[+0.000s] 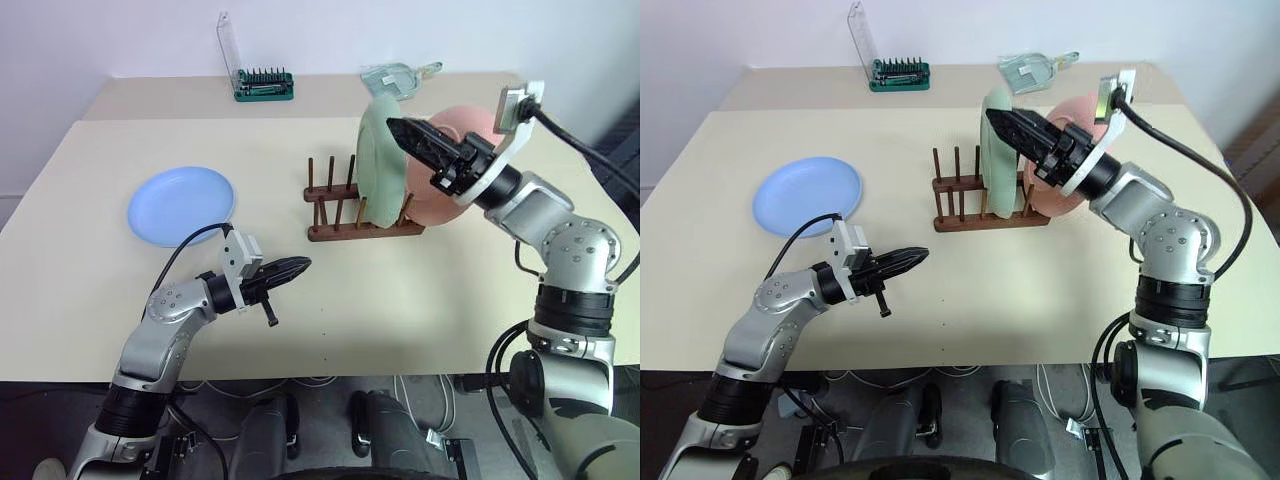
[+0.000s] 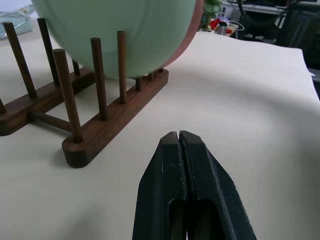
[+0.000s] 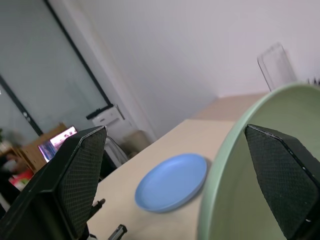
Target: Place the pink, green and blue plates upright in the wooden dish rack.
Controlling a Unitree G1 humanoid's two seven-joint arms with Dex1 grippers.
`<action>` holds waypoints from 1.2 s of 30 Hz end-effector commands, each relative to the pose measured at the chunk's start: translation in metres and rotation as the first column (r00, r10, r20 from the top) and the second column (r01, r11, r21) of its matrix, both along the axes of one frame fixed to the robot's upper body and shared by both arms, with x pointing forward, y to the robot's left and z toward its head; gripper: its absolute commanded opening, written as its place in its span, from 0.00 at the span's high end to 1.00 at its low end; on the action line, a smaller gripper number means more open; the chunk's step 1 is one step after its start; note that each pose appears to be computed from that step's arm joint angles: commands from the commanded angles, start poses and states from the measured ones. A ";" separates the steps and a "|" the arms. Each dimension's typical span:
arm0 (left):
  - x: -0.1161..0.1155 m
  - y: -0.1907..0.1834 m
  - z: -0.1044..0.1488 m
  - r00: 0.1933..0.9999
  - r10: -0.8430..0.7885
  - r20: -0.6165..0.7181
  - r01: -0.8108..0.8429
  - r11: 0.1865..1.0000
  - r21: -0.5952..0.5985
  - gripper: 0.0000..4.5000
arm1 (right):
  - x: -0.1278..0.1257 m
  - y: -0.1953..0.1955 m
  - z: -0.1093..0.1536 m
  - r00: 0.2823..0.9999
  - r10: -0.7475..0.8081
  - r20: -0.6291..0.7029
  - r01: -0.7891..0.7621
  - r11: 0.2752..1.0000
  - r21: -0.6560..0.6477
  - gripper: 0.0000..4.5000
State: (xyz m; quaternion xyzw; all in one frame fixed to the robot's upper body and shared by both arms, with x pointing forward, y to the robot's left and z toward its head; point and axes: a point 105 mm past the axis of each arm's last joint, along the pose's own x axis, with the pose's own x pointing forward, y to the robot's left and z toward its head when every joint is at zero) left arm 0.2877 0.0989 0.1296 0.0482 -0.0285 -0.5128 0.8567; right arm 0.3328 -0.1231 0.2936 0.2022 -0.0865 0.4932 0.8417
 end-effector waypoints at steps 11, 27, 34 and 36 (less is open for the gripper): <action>0.004 0.018 0.026 0.995 0.089 0.036 -0.085 0.990 -0.112 0.16 | 0.001 -0.008 0.005 0.988 -0.063 0.144 0.079 0.990 -0.114 0.00; 0.004 0.011 0.025 0.997 0.075 0.034 -0.071 0.993 -0.096 0.16 | 0.007 -0.011 -0.003 0.988 -0.085 0.128 0.098 0.990 -0.102 0.00; 0.004 0.010 0.025 0.997 0.069 0.033 -0.066 0.994 -0.092 0.16 | 0.007 -0.011 -0.005 0.989 -0.086 0.124 0.099 0.989 -0.106 0.00; 0.004 0.010 0.024 0.997 0.068 0.032 -0.064 0.994 -0.092 0.16 | 0.007 -0.011 -0.005 0.989 -0.086 0.124 0.099 0.989 -0.105 0.00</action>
